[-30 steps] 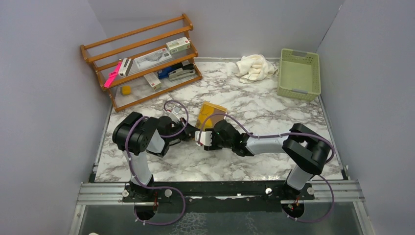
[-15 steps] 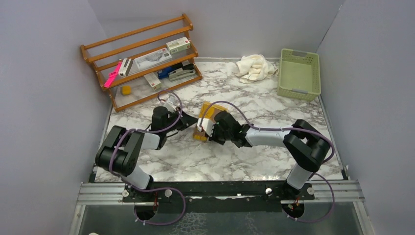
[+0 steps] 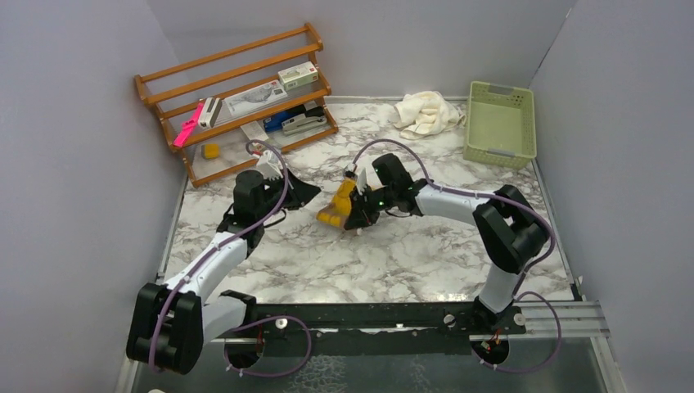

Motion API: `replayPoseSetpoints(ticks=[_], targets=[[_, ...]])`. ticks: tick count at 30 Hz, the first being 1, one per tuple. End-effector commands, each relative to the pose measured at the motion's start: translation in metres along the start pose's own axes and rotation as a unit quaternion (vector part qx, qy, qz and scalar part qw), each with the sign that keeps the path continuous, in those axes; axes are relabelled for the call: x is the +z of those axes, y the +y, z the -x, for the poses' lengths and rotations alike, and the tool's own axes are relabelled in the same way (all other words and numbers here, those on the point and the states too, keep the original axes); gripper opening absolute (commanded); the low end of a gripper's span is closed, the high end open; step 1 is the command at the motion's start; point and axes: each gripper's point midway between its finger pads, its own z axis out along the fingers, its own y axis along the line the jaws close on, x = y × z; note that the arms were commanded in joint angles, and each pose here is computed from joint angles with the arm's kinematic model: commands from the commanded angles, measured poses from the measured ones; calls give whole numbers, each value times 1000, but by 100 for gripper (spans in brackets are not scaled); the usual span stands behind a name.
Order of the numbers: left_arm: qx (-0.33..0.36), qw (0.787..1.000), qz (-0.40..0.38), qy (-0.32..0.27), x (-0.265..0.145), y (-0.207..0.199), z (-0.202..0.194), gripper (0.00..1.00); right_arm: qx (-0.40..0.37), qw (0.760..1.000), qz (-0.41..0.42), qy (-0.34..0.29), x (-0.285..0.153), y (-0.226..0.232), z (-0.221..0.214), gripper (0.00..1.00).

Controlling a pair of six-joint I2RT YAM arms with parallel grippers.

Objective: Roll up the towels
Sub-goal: Roll the towel at the center of the board.

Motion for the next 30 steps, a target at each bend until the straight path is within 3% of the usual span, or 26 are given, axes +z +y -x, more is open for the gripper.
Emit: replayPoseSetpoints(ticks=[1,10,20,30], targets=[[-1,998,26,58,-15,21,-46,7,120,988,98,2,-6,12,4,1],[19,996,13,88,-3,11,-68,4,225,968,115,0,-2,-9,-20,1],[13,993,9,113,14,3,-93,0,335,927,162,-43,-10,-20,-34,1],[-6,991,18,136,36,18,-117,0,367,914,166,-47,-10,-22,-42,1]])
